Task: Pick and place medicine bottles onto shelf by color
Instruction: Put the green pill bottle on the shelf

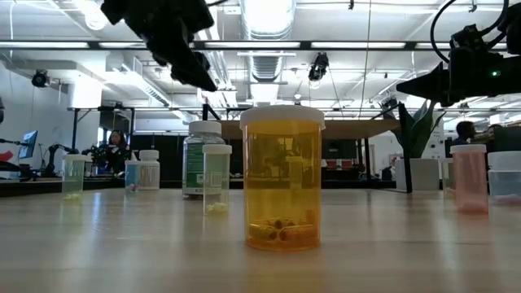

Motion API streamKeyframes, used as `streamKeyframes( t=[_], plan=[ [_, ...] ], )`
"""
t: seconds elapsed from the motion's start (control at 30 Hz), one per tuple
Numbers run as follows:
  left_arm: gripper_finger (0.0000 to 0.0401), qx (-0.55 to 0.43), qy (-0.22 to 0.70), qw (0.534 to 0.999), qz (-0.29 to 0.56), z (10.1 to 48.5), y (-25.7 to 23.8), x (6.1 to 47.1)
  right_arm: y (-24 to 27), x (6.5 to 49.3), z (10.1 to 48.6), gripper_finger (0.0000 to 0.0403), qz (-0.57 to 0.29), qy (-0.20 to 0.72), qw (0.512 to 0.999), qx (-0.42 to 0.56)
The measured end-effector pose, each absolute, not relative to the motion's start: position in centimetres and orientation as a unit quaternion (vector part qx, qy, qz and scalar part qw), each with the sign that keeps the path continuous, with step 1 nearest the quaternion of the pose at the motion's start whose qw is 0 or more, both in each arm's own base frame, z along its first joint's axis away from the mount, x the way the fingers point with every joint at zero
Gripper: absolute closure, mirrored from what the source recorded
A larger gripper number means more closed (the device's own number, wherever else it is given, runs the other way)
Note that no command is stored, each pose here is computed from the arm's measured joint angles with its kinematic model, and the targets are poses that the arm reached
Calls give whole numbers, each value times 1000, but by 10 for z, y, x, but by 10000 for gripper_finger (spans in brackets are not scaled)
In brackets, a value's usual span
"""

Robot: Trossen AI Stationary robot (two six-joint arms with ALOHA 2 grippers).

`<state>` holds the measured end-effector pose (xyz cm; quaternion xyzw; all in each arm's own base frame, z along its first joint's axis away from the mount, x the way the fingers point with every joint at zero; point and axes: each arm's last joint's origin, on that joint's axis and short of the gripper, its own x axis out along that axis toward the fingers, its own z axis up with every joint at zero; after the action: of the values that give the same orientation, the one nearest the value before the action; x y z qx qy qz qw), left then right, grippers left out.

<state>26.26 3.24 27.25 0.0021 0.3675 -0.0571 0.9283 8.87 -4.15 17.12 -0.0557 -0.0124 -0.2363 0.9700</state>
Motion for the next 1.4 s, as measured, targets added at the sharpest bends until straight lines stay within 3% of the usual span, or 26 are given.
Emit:
streamKeyframes(
  t=[0.3, 0.67, 1.13, 1.4],
  plan=[
    [147, 108, 449, 887, -15, 247, 33, 278, -41, 89, 171, 394, -236, -12, 970, -56],
    [150, 107, 483, 869, -19, 240, 36, 299, -41, 89, 171, 394, -236, -12, 970, -56],
    [179, 79, 498, 864, -20, 255, 34, 295, -41, 89, 171, 394, -236, -12, 970, -56],
    [137, 35, 506, 862, -1, 269, 33, 296, -41, 89, 171, 394, -236, -12, 970, -56]
  ],
)
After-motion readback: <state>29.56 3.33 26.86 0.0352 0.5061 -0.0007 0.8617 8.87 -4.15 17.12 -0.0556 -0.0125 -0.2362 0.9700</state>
